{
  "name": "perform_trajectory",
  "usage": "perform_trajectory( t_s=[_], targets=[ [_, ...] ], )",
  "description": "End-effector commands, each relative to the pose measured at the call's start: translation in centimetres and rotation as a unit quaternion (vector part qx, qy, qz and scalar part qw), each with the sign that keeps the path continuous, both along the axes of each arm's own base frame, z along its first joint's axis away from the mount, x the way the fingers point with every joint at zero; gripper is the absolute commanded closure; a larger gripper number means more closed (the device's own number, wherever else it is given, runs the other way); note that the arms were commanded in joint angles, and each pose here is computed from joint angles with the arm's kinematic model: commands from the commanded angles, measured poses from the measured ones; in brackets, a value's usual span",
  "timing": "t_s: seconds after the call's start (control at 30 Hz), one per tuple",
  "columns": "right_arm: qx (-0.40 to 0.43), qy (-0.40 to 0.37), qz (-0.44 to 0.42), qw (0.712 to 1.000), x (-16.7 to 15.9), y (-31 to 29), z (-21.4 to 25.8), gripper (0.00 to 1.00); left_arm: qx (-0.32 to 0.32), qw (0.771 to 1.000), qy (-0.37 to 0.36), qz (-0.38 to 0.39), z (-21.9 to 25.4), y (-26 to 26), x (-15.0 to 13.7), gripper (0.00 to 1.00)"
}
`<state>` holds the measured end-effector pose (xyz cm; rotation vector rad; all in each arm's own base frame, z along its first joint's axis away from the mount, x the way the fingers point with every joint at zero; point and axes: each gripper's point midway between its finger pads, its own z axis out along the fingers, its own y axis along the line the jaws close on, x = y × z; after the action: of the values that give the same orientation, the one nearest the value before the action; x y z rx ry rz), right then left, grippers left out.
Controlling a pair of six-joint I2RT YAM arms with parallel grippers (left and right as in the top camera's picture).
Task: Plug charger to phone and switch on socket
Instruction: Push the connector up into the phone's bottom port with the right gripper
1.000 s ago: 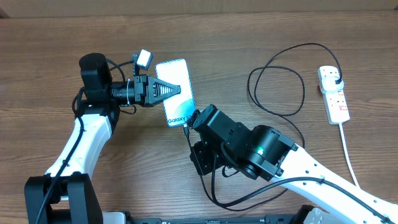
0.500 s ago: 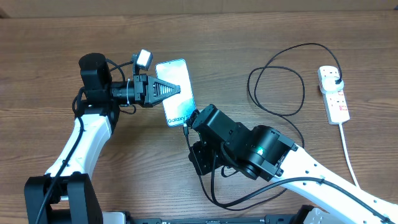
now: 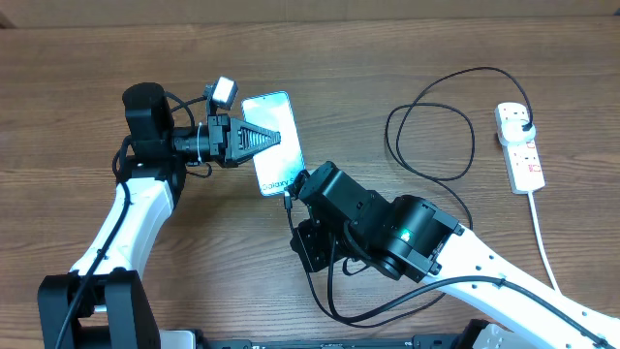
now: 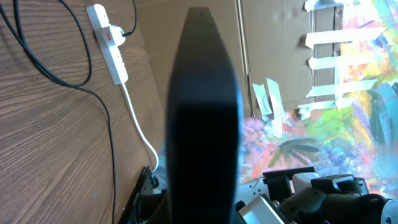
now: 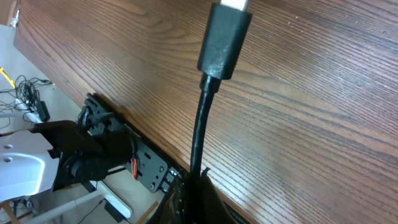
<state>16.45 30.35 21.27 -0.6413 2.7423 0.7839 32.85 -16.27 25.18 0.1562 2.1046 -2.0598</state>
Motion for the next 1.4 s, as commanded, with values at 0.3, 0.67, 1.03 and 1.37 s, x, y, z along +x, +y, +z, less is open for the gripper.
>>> perform_trajectory(
  t_s=[0.3, 0.67, 1.03, 1.37],
  targets=[
    [0.018, -0.013, 0.002, 1.000, -0.1, 0.0, 1.2, 0.96, -0.001, 1.000, -0.019, -0.006, 1.3, -0.1, -0.2, 0.96],
    [0.009, -0.059, -0.011, 0.998, 1.6, -0.1, 1.4, 0.96, -0.008, 0.999, -0.021, -0.024, 1.6, -0.1, -0.8, 0.96],
    [0.008, -0.072, -0.020, 0.997, 2.2, -0.1, 1.5, 0.80, -0.008, 0.999, -0.024, -0.032, 1.5, -0.6, -1.1, 0.96],
    [0.012, -0.062, -0.017, 0.998, 1.9, 0.1, 1.4, 0.57, -0.005, 0.999, -0.035, -0.023, 1.4, -0.6, -0.8, 0.96]
  ],
)
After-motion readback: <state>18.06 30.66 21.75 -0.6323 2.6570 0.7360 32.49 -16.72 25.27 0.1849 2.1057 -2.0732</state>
